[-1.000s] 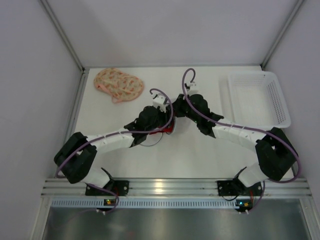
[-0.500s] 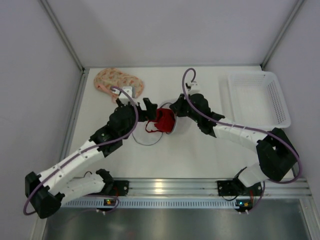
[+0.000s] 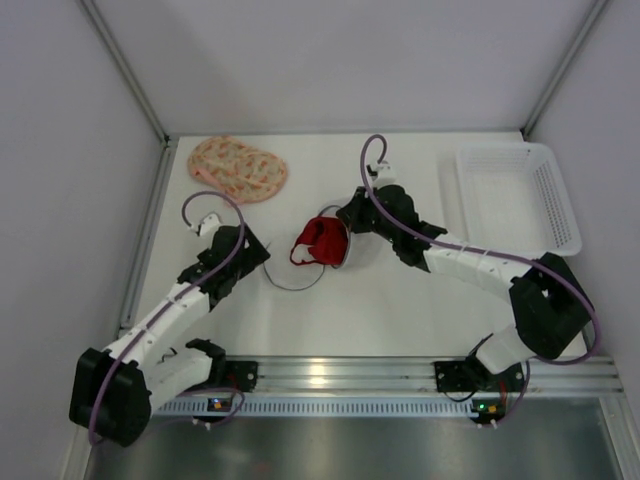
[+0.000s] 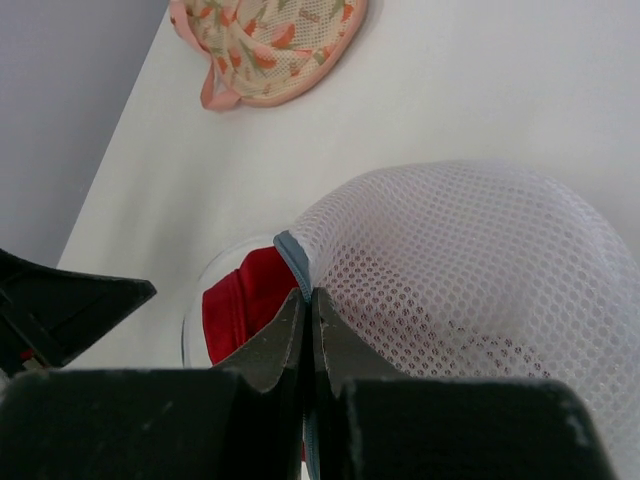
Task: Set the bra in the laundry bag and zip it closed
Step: Place the bra in the laundry bag, then close the laundry bag at the center of the board.
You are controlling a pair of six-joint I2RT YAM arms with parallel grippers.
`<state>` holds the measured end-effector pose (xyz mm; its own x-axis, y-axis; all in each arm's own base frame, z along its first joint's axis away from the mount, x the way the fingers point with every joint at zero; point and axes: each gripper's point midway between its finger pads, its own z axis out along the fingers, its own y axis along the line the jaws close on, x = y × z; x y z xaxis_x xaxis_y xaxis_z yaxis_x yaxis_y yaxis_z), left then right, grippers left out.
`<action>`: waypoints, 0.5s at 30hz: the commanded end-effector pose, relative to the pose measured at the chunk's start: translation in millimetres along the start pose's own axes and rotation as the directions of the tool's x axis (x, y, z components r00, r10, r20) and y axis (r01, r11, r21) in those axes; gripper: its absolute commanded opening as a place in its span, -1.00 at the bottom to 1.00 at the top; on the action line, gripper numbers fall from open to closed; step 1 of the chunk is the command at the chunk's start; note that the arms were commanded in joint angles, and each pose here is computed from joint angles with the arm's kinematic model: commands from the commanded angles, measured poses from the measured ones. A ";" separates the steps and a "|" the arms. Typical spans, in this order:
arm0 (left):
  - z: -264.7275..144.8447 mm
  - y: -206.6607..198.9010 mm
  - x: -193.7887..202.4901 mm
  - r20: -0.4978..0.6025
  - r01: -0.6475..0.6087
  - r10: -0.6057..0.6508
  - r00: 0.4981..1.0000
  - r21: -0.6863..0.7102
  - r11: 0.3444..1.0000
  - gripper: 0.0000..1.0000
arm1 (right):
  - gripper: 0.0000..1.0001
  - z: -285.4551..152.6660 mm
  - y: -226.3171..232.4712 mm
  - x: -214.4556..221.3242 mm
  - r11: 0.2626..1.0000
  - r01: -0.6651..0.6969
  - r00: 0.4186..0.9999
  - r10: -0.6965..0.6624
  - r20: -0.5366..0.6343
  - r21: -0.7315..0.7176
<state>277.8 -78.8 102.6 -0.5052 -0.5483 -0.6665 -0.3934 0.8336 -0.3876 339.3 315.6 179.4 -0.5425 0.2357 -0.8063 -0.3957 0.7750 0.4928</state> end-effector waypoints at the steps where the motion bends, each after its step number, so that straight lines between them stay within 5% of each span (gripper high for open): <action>1: 10.3 -8.9 7.9 -0.033 0.098 -0.096 0.995 0.069 0.993 0.89 | -1.00 3.4 17.4 -20.9 0.999 0.013 0.999 -0.011 0.043 -0.048; 8: 29.9 -26.7 27.2 -0.088 0.113 -0.100 0.991 0.164 0.980 0.71 | -1.00 3.4 17.6 -24.7 0.999 0.022 0.999 -0.020 0.048 -0.043; 15: 41.4 -39.7 39.1 -0.154 0.100 -0.071 0.986 0.195 0.976 0.03 | -1.00 4.8 16.5 -23.4 0.999 0.022 0.999 -0.020 0.042 -0.038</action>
<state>285.7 -117.9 44.3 -0.6212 -0.5927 -0.5126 -0.3500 0.7951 -0.4953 339.9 317.2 178.8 -0.5464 0.2191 -0.8083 -0.4028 0.7774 0.4831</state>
